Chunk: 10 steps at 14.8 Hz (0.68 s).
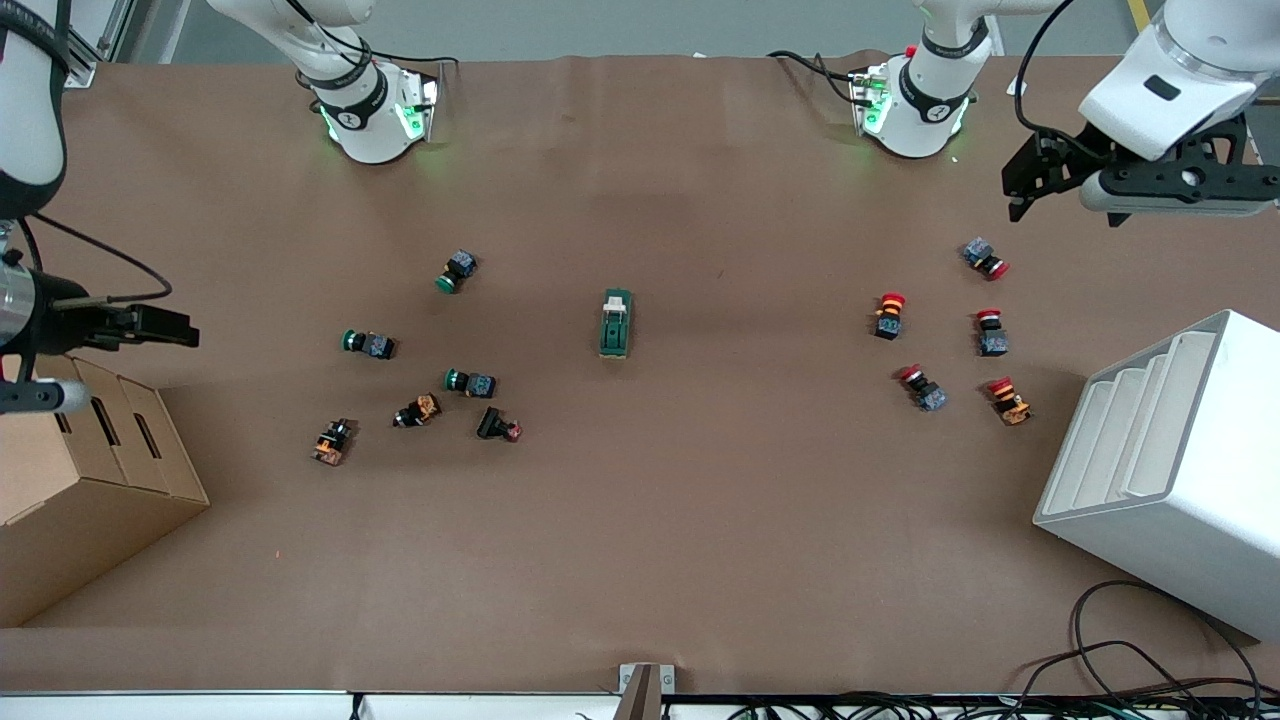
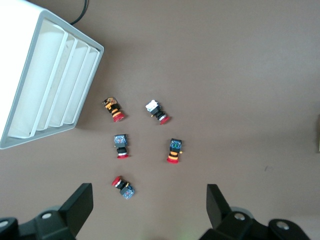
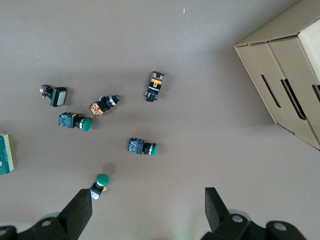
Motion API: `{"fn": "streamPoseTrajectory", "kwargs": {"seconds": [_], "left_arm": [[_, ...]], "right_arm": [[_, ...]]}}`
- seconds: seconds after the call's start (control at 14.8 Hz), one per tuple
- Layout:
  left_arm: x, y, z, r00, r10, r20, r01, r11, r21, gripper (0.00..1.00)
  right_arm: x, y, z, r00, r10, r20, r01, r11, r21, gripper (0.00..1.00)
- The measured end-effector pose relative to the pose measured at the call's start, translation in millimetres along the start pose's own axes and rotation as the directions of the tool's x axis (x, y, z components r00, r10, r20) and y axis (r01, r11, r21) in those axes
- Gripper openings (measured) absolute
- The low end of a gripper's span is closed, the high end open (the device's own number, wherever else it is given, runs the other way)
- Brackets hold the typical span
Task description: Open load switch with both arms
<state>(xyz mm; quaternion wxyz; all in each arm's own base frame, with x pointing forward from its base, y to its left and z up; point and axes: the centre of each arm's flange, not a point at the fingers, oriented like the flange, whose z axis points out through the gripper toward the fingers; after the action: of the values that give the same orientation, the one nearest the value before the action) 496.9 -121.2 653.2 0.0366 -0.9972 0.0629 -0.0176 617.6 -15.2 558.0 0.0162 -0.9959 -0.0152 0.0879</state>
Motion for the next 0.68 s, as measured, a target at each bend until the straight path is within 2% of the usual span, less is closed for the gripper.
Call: {"fn": "streamPoseTrajectory", "kwargs": {"seconds": [0.27,0.47,0.68], "left_arm": [[-4,-21,-4,1.000,-0.010,-0.003,0.009,1.000,-0.023,1.00],[-6,-19,-6,1.000,-0.010,-0.004,0.010,0.998,-0.054,1.00],[-5,-22,-5,1.000,-0.019,-0.001,0.019,0.997,-0.072,1.00]], "right_arm": [[-37,-17,-6,0.999,-0.019,-0.031,0.018,0.999,-0.036,1.00],[-61,-12,-19,0.999,-0.008,-0.045,0.006,0.999,-0.039,1.00],[-83,0,-33,0.999,0.019,-0.036,-0.021,0.999,-0.036,1.00]]}}
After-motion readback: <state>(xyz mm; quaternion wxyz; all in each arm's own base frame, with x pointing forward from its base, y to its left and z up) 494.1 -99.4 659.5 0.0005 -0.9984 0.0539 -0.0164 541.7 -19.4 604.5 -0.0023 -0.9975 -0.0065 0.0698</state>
